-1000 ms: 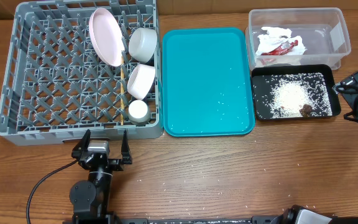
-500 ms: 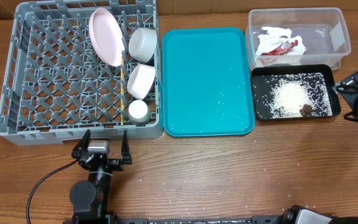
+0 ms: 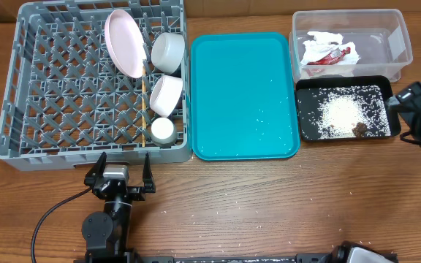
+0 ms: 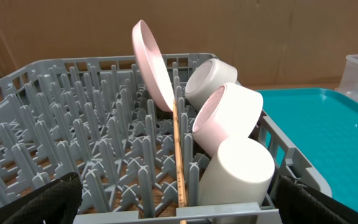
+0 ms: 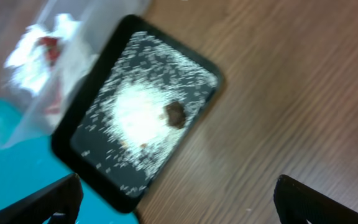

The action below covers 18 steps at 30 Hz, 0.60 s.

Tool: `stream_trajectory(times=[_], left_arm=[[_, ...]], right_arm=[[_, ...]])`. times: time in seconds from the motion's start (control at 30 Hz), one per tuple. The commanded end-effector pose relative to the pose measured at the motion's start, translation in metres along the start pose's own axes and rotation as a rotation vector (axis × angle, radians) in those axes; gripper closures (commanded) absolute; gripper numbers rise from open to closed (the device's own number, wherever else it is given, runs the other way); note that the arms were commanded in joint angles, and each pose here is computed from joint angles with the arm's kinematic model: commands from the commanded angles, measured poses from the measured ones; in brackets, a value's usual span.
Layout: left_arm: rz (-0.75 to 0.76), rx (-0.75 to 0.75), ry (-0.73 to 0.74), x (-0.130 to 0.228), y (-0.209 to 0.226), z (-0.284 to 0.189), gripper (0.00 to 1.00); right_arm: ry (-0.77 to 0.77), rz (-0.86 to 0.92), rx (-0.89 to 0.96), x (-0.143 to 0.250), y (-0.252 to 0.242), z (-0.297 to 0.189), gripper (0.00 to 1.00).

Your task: Sort waste into correct bins and load items into the dishwasher

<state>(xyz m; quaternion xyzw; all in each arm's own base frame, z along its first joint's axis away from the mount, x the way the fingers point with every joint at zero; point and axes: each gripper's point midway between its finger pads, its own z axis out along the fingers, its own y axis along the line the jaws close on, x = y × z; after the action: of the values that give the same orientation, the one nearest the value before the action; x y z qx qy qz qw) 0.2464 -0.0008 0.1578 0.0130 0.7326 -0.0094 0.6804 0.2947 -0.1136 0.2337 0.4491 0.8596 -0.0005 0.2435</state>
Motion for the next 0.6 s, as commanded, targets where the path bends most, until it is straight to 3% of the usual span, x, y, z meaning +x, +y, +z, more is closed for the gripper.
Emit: stream_trajectory(times=[0.0, 0.3, 0.57], left_arm=[[0.012, -0.021, -0.003, 0.0, 0.004, 0.0, 0.0], [0.012, -0.021, -0.004, 0.0, 0.004, 0.0, 0.0], [0.012, -0.021, -0.003, 0.0, 0.004, 0.0, 0.0]], right_arm=[[-0.077, -0.047, -0.095, 0.005, 0.019, -0.035, 0.0], [-0.145, -0.221, -0.323, 0.049, 0.057, -0.101, 0.0], [-0.274, -0.211, -0.418, 0.057, 0.034, -0.144, 0.0]])
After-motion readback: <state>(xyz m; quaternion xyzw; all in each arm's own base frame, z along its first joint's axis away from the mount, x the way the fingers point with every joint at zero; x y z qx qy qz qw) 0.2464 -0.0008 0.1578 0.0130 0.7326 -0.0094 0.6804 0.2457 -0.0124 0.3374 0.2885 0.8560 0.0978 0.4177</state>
